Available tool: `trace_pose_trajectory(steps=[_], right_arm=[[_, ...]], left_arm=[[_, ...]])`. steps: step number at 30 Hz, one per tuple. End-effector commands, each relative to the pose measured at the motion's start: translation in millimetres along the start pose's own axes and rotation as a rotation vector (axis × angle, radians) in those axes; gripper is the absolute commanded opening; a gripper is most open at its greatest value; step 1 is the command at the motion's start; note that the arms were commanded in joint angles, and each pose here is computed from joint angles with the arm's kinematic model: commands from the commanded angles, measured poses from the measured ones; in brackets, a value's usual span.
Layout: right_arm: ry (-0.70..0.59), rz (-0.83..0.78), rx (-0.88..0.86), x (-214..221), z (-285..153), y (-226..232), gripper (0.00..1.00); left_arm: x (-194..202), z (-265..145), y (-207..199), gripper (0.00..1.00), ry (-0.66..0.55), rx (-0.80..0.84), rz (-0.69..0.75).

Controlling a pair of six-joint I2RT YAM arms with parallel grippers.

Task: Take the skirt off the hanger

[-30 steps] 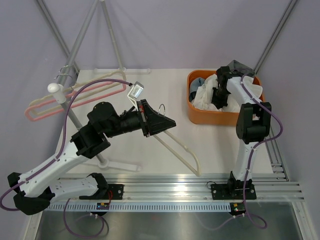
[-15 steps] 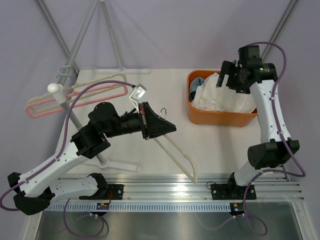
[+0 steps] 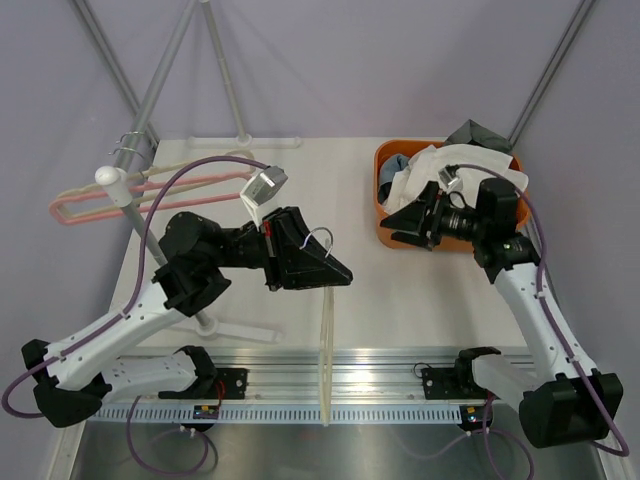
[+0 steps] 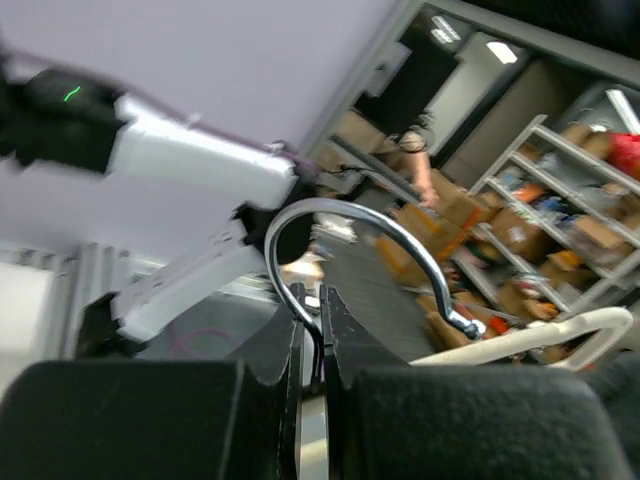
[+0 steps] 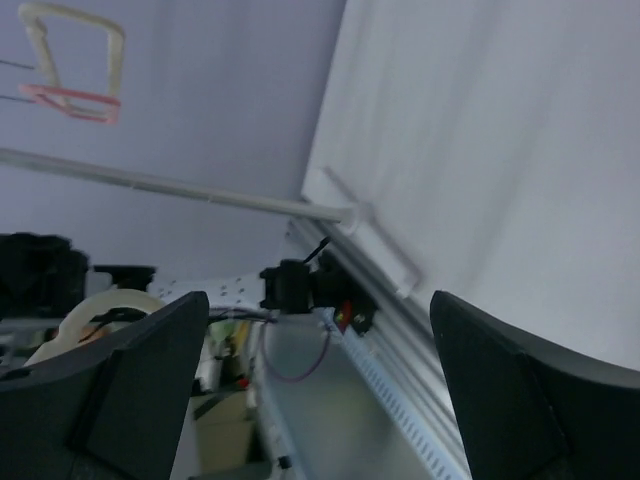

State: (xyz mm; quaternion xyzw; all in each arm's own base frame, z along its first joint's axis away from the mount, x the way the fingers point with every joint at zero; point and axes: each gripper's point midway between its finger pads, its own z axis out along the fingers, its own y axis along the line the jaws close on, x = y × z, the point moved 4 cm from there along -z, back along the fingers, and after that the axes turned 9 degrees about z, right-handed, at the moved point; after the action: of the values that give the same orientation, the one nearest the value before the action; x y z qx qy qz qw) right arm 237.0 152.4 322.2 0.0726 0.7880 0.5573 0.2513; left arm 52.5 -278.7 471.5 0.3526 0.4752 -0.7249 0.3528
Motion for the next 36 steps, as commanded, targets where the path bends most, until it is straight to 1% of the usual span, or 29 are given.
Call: trace_pose_trajectory(steps=[1,3,7,11,14,19,25,26,27,29,32,33,36], right_arm=[[0.124,-0.145,-0.415,34,-26,68,0.99],[0.164,-0.184,-0.459,51,-30,79,0.99],[0.222,-0.267,-0.549,66,-39,106,1.00],[0.288,-0.284,-0.643,74,-48,122,0.98],[0.349,-0.296,-0.686,84,-52,133,0.95],[0.435,-0.346,-0.743,104,-59,148,0.93],[0.470,-0.365,-0.782,114,-65,164,0.87],[0.492,-0.365,-0.792,118,-66,167,0.86],[0.494,-0.387,-0.807,120,-68,172,0.84],[0.520,-0.366,-0.800,123,-64,175,0.82],[0.547,-0.366,-0.818,128,-63,185,0.75],[0.553,-0.361,-0.824,129,-62,187,0.71],[0.583,-0.360,-0.851,136,-60,193,0.69]], left_arm=[[-22,-5,-50,0.00,-0.095,0.251,0.037],[-27,-3,-60,0.00,-0.116,0.306,0.017],[-37,-4,-78,0.00,-0.162,0.397,0.004],[-46,-7,-98,0.00,-0.203,0.493,0.004],[-49,-10,-105,0.00,-0.228,0.531,-0.006],[-54,-14,-116,0.00,-0.262,0.592,-0.022],[-53,-13,-118,0.00,-0.267,0.610,-0.027],[-52,-12,-116,0.00,-0.264,0.609,-0.033],[-52,-12,-116,0.00,-0.266,0.608,-0.033],[-51,-10,-115,0.00,-0.266,0.614,-0.041],[-51,-10,-116,0.00,-0.268,0.630,-0.042],[-51,-10,-116,0.00,-0.272,0.632,-0.041],[-52,-11,-118,0.00,-0.277,0.647,-0.042]])
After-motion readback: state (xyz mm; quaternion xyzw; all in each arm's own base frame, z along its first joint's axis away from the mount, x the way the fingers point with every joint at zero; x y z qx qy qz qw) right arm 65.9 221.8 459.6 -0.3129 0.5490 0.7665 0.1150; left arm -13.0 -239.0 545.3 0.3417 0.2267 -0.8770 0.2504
